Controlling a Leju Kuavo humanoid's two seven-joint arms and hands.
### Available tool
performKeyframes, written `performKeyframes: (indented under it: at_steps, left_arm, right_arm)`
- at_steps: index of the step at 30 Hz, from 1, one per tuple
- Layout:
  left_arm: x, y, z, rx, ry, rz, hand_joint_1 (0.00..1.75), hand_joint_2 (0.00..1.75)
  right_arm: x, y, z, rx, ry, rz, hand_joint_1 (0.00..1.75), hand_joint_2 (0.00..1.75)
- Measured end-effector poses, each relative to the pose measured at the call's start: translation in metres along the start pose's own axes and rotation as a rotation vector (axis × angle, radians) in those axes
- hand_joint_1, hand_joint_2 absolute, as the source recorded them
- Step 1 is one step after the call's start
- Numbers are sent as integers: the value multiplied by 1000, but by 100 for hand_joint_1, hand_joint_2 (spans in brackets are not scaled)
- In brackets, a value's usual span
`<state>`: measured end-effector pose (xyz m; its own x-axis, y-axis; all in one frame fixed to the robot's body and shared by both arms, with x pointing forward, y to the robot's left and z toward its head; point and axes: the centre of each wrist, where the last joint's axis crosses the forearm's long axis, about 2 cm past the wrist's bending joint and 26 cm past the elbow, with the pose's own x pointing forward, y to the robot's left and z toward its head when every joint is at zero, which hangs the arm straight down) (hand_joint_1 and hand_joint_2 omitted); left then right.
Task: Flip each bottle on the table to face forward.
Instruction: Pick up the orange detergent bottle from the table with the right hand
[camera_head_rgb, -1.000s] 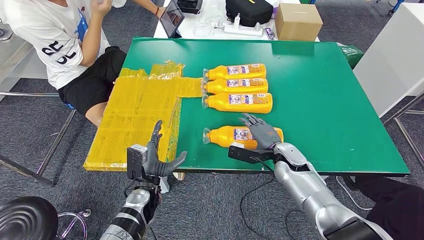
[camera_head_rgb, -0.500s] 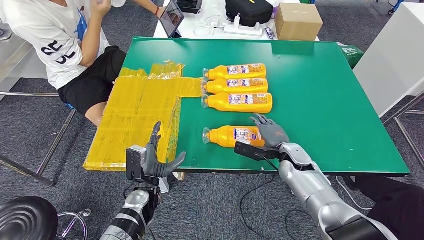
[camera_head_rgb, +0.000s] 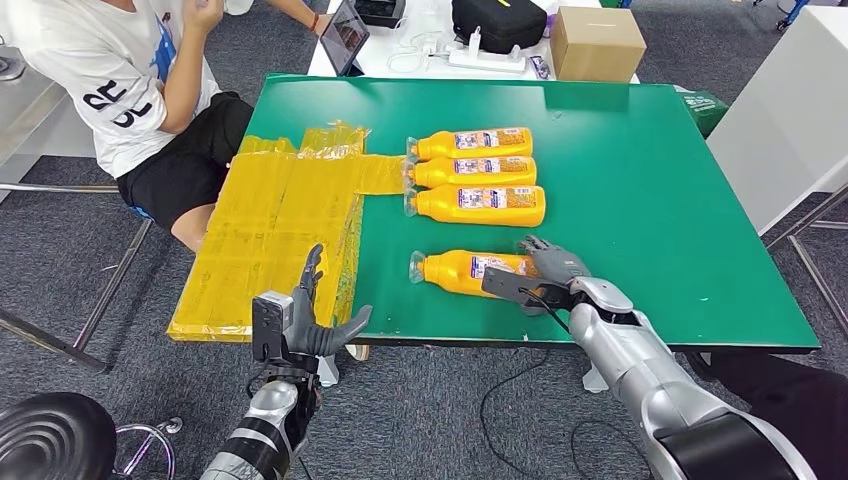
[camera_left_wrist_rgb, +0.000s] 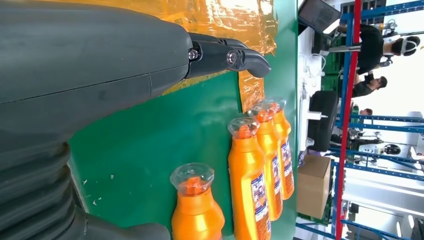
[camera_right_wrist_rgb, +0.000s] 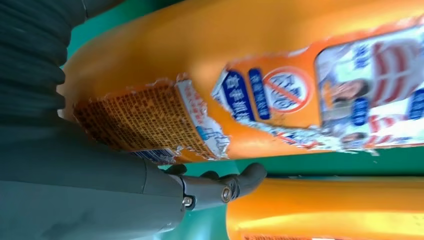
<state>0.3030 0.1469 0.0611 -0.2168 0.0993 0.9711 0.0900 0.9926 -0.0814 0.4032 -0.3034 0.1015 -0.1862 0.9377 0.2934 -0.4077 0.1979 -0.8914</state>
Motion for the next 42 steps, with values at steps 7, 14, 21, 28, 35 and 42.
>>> performKeyframes:
  at_steps: [7, 14, 21, 28, 35, 42]
  left_arm:
    - [-2, 1, 2, 0, 11, 5, 0, 175]
    - [-3, 1, 2, 6, 14, 11, 0, 175]
    - [-3, 1, 2, 6, 13, 11, 0, 175]
    - [-3, 1, 2, 6, 14, 12, 0, 175]
    - [-4, 1, 4, 10, 14, 18, 0, 175]
    - [-4, -3, 11, 21, 38, 142, 0, 175]
  right_arm:
    - [-3, -2, -1, 13, 9, -21, 160, 175]
    - [-5, -4, 0, -19, -3, -51, 175, 175]
    - [-5, -3, 0, -22, -3, -60, 175, 175]
    - [-6, -3, 0, -30, -6, -62, 175, 175]
    - [-3, 11, 4, -168, -75, -122, 175, 175]
    - [39, 22, 17, -733, -270, -273, 175, 175]
